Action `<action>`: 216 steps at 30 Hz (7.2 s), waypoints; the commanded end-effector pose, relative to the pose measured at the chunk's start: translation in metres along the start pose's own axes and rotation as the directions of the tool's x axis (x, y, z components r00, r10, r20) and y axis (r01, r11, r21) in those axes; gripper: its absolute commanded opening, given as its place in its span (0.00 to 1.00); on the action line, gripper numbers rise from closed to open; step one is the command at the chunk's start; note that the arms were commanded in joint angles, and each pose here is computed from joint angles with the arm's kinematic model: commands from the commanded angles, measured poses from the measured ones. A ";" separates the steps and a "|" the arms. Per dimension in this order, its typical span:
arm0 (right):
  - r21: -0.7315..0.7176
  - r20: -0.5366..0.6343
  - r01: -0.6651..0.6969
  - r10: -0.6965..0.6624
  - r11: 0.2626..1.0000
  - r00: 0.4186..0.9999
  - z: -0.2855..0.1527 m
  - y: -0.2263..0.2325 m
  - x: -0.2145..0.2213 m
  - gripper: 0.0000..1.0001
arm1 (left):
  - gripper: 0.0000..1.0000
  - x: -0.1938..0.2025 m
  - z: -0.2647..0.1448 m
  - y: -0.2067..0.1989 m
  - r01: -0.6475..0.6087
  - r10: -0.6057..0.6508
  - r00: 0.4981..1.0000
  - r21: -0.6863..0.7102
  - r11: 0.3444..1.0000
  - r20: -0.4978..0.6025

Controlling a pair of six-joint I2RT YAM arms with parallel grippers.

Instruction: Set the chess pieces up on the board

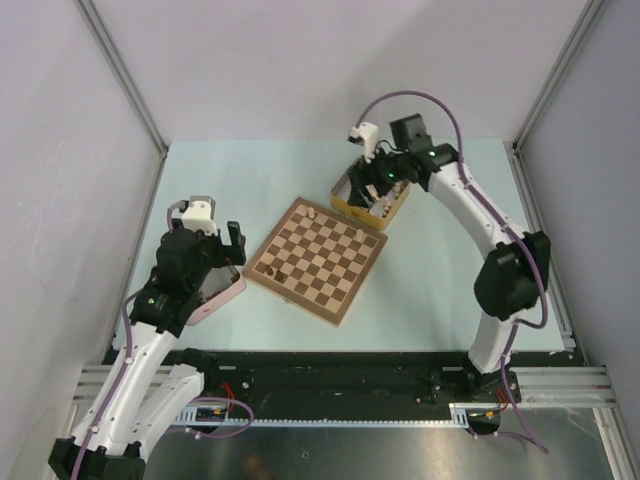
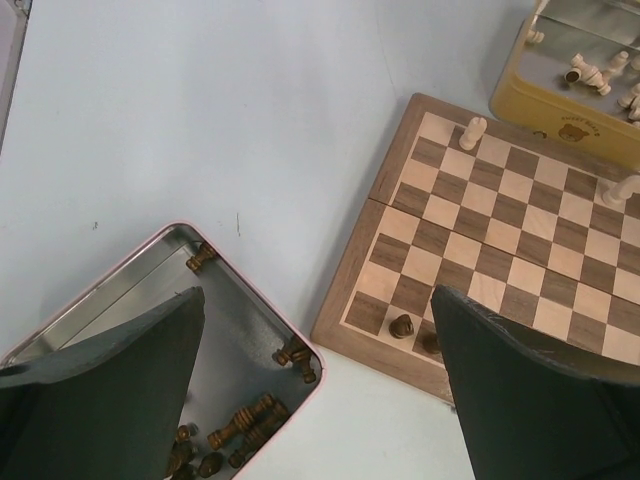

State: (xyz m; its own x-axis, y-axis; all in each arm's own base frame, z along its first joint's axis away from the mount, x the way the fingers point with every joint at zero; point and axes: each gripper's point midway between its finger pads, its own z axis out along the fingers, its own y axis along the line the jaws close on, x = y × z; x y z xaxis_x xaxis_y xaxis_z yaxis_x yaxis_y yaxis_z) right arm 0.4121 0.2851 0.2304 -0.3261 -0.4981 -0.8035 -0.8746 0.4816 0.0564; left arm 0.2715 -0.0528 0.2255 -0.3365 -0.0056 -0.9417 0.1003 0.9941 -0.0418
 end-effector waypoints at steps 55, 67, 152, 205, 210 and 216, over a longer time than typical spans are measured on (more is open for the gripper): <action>-0.245 0.151 -0.178 0.219 0.953 0.964 -0.073 0.028 0.056 0.81 | 0.31 0.144 0.039 0.141 0.251 -0.603 0.733 -0.700 0.669 -0.314; -0.236 0.154 -0.178 0.218 0.955 0.964 -0.075 0.025 0.057 0.81 | 0.09 0.109 0.036 0.130 0.302 -0.551 0.786 -0.605 0.737 -0.280; -0.218 0.112 -0.149 0.177 0.964 0.978 -0.061 0.027 0.067 0.80 | 0.05 0.134 0.035 -0.197 -0.098 0.202 0.737 0.194 0.976 -0.644; -0.224 0.102 -0.145 0.171 0.964 0.980 -0.057 0.029 0.069 0.81 | 0.08 0.137 0.063 -0.135 -0.248 0.195 0.727 0.014 0.969 -0.658; -0.226 0.100 -0.147 0.173 0.963 0.980 -0.057 0.030 0.069 0.81 | 0.10 0.141 0.063 -0.133 -0.254 0.196 0.719 0.011 0.967 -0.667; -0.226 0.099 -0.146 0.172 0.963 0.980 -0.056 0.030 0.069 0.81 | 0.17 0.143 0.062 -0.133 -0.247 0.189 0.717 0.009 0.969 -0.671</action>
State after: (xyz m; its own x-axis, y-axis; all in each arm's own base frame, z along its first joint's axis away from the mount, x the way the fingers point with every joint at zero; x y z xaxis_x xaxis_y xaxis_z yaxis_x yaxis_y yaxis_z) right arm 0.3450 0.2228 0.2144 -0.4367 -0.3219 -0.8401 -0.8713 0.3837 0.3059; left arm 0.2634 -0.1955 0.0721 -0.8560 0.2680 -0.4420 0.2079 0.9614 0.1803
